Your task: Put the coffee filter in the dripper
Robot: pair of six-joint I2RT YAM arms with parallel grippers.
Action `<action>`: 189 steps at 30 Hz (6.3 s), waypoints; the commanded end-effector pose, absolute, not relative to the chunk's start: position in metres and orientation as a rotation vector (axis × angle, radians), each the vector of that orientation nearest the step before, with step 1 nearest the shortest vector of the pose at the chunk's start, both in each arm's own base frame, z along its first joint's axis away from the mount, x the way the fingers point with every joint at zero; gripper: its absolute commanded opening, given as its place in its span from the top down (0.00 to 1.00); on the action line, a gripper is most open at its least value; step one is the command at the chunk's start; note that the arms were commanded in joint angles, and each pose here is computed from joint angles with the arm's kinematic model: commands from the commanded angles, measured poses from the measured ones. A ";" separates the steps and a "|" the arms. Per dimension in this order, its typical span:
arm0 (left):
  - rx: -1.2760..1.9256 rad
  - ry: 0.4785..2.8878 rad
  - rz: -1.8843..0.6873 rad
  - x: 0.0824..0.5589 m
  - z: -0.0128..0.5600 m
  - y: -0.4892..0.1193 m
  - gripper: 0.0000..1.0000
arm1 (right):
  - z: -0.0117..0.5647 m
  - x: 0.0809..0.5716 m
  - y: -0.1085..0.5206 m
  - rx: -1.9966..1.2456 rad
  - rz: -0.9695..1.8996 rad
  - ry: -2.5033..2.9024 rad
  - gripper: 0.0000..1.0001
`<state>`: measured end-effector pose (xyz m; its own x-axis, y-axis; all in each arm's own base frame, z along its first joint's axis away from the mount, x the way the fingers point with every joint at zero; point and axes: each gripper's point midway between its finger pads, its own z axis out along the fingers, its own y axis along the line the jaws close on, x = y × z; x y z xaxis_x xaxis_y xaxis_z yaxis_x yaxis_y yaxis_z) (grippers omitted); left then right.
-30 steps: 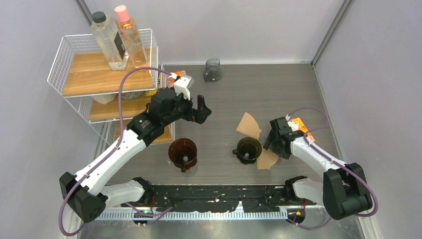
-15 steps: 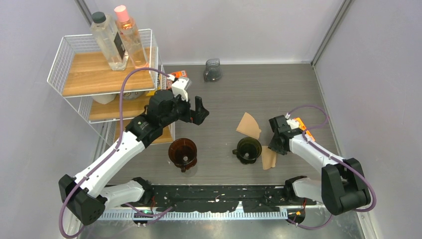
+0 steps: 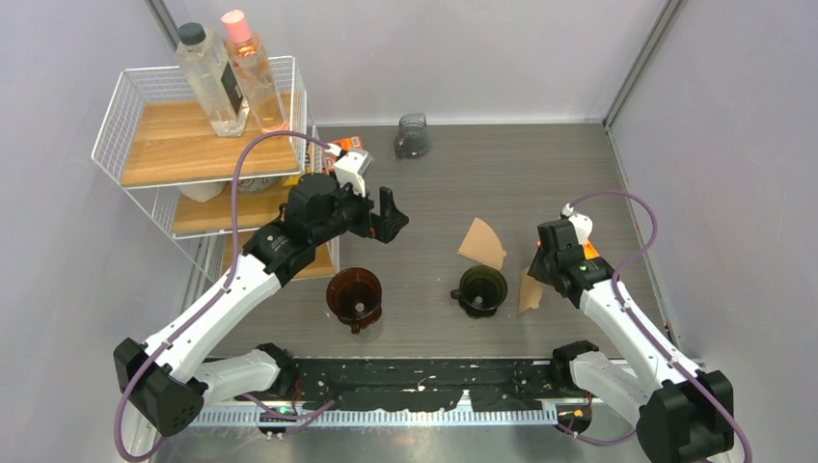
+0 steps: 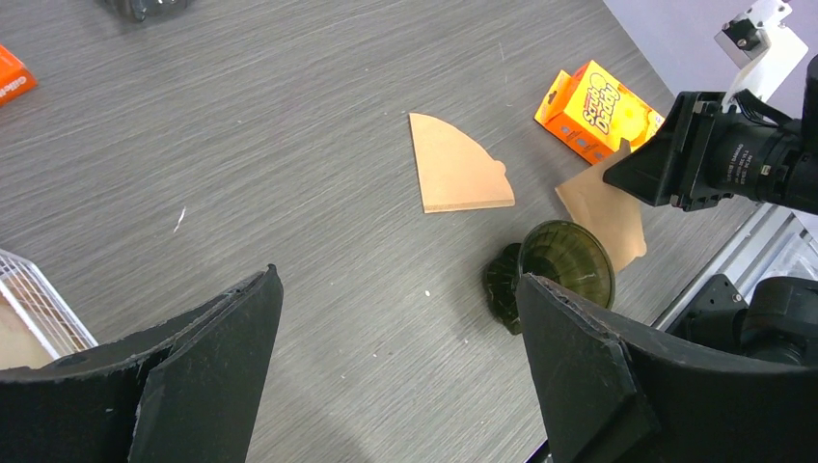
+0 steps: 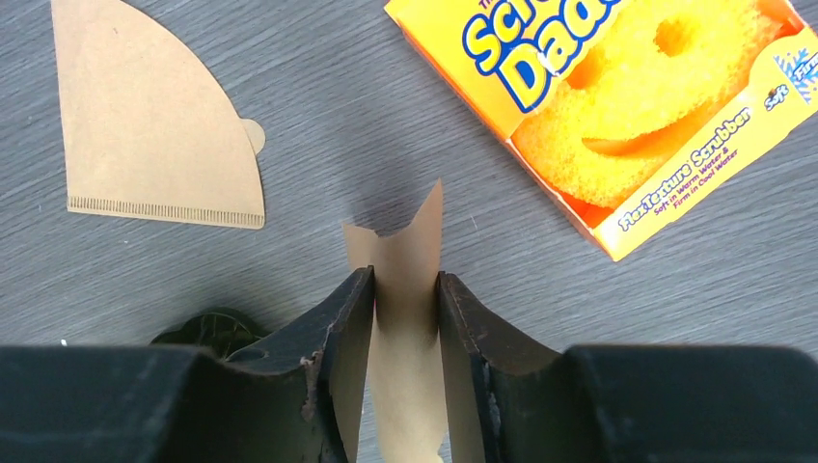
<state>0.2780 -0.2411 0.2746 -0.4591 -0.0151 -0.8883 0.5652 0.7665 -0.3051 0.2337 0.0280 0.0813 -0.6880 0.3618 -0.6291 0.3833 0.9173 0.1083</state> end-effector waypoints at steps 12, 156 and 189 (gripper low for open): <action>0.429 1.925 -0.782 0.279 0.283 -0.250 0.00 | 0.070 0.221 0.013 0.495 -0.199 2.491 0.60; 0.996 1.609 -1.310 0.184 0.335 -0.347 1.00 | 0.248 0.230 0.165 -0.159 1.025 1.834 0.05; 1.006 1.595 -1.352 0.179 0.335 -0.349 1.00 | 0.278 0.203 0.187 -0.339 1.224 1.660 0.04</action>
<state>0.1833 -0.3491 0.3126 -0.4162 0.1274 -0.9003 0.9041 0.1637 -0.3948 0.2110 0.1819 0.2526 -0.5345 0.3062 -0.7878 -0.6055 0.5116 0.6097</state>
